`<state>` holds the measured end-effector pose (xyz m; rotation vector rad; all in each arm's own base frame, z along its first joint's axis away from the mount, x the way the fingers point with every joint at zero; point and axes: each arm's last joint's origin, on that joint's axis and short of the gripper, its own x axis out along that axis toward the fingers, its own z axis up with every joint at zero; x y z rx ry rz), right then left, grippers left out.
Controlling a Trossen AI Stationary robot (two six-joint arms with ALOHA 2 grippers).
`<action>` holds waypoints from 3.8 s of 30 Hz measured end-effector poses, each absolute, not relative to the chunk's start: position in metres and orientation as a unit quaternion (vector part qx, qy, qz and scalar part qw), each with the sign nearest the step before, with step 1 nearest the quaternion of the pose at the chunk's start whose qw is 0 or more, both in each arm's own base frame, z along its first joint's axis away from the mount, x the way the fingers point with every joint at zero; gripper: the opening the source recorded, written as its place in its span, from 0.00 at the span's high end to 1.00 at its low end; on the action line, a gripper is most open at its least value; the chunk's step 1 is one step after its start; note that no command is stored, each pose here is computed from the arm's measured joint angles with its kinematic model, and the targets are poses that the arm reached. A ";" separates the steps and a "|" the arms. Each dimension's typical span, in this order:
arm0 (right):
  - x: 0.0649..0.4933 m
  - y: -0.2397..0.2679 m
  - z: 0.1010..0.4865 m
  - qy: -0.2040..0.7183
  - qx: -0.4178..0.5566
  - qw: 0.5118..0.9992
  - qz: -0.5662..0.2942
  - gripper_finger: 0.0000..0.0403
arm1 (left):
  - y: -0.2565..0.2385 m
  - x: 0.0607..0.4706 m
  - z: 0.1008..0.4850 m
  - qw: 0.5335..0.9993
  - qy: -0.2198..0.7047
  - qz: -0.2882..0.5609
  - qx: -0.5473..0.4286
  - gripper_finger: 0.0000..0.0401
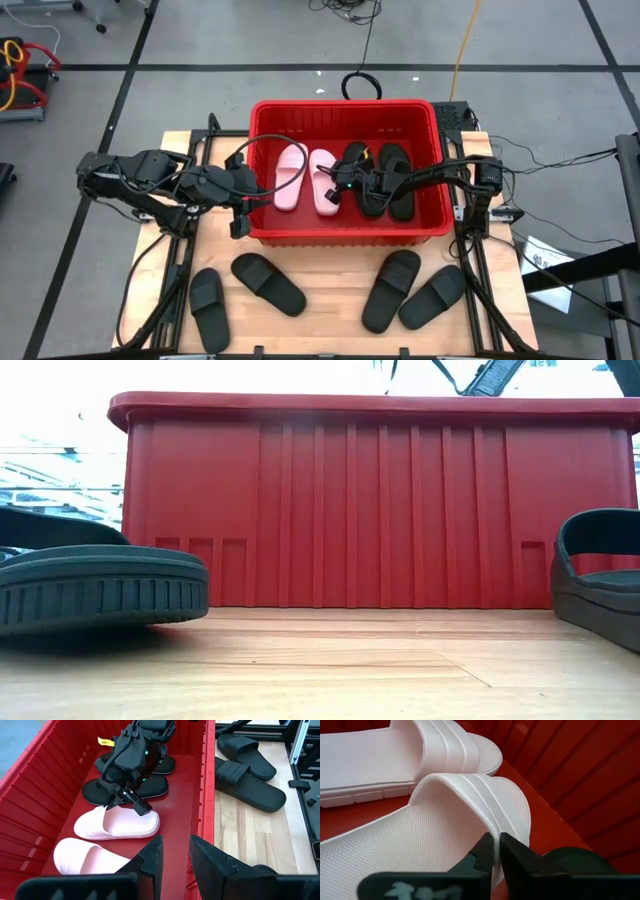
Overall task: Pick and place slides into bin
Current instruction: Put the pink slipper into the red bin, then put the black slipper into the red bin
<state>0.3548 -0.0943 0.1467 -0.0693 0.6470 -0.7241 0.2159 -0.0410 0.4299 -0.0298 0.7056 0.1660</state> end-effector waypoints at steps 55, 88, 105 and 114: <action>0.296 -0.004 0.305 0.147 -0.156 0.951 -0.221 0.49 | -0.082 0.175 0.408 0.851 0.487 0.125 -0.150 0.77; 0.284 0.067 0.311 0.113 -0.168 0.974 -0.104 0.50 | -0.207 0.131 0.311 0.741 0.551 0.015 -0.383 0.77; 0.283 0.070 0.311 0.113 -0.177 0.973 -0.099 0.51 | -0.205 0.131 0.274 0.682 0.612 0.036 -0.399 0.77; 0.283 0.069 0.311 0.113 -0.177 0.973 -0.100 0.51 | -0.201 0.128 0.264 0.717 0.626 -0.010 -0.305 0.77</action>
